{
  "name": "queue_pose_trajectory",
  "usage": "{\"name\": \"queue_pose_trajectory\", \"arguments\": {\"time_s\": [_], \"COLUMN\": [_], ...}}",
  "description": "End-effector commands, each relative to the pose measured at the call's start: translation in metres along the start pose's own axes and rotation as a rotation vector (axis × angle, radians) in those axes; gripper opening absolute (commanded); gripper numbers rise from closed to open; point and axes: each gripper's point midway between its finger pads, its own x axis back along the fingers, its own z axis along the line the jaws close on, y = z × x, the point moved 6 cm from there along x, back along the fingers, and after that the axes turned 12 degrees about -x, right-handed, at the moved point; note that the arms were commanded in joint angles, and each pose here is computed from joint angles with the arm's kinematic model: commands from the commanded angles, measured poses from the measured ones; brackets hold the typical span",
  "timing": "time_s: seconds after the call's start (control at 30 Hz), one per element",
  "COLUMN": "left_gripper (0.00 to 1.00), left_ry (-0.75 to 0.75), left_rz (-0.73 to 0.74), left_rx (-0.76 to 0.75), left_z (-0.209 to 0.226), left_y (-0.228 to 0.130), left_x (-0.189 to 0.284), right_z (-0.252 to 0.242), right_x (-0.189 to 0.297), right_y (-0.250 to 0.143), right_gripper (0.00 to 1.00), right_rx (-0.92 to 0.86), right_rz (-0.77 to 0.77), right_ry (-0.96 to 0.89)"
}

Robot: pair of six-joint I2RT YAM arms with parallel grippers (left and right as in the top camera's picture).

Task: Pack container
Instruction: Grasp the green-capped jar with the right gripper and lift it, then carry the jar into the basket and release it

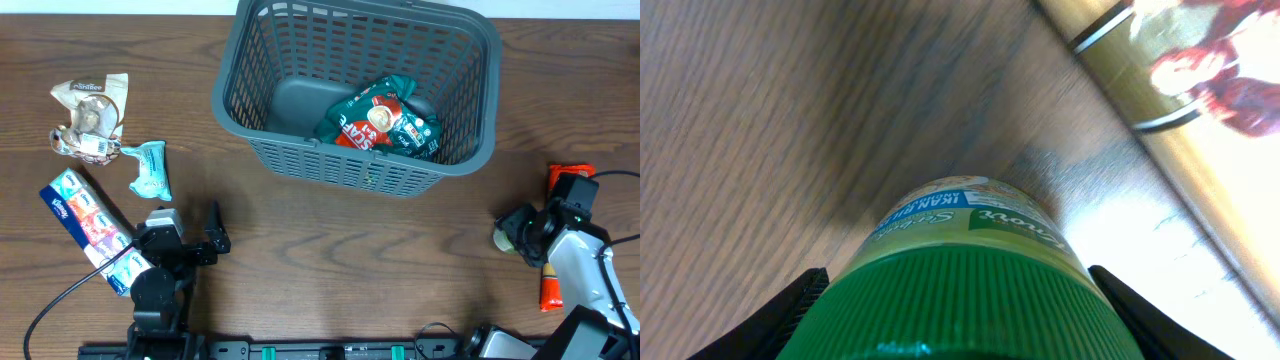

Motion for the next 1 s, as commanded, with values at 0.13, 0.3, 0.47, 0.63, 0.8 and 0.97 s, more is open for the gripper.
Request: {"name": "queue_pose_trajectory", "arguments": {"time_s": [0.13,0.3,0.47,0.63,0.8,0.97], "left_gripper": [0.99,0.99,0.99,0.99,0.99,0.98], "left_ry": [0.028,0.028,0.028,0.028,0.028,0.028], "left_rz": [0.057,0.058,0.058,0.058,0.057,0.058], "left_rx": [0.0,0.0,0.0,0.0,0.0,0.0], "left_z": [0.004,0.004,0.004,0.004,0.004,0.004], "left_y": [-0.015,-0.015,-0.015,-0.015,-0.015,-0.015], "left_x": [-0.001,-0.001,-0.001,-0.001,-0.001,-0.001], "right_z": [0.051,0.092,0.14,0.187,0.226,0.26], "right_x": [0.069,0.14,0.218,0.281,0.305,0.285], "right_y": [0.045,0.069,0.074,0.056,0.013,-0.035], "right_gripper": [0.08,0.05,0.01,0.01,0.01,0.01], "right_rx": [0.1,0.211,0.446,0.74,1.062,1.387], "right_rz": [-0.17,-0.315,-0.482,-0.681,-0.809,-0.805], "right_ry": [0.16,0.285,0.43,0.581,0.68,0.686]}}
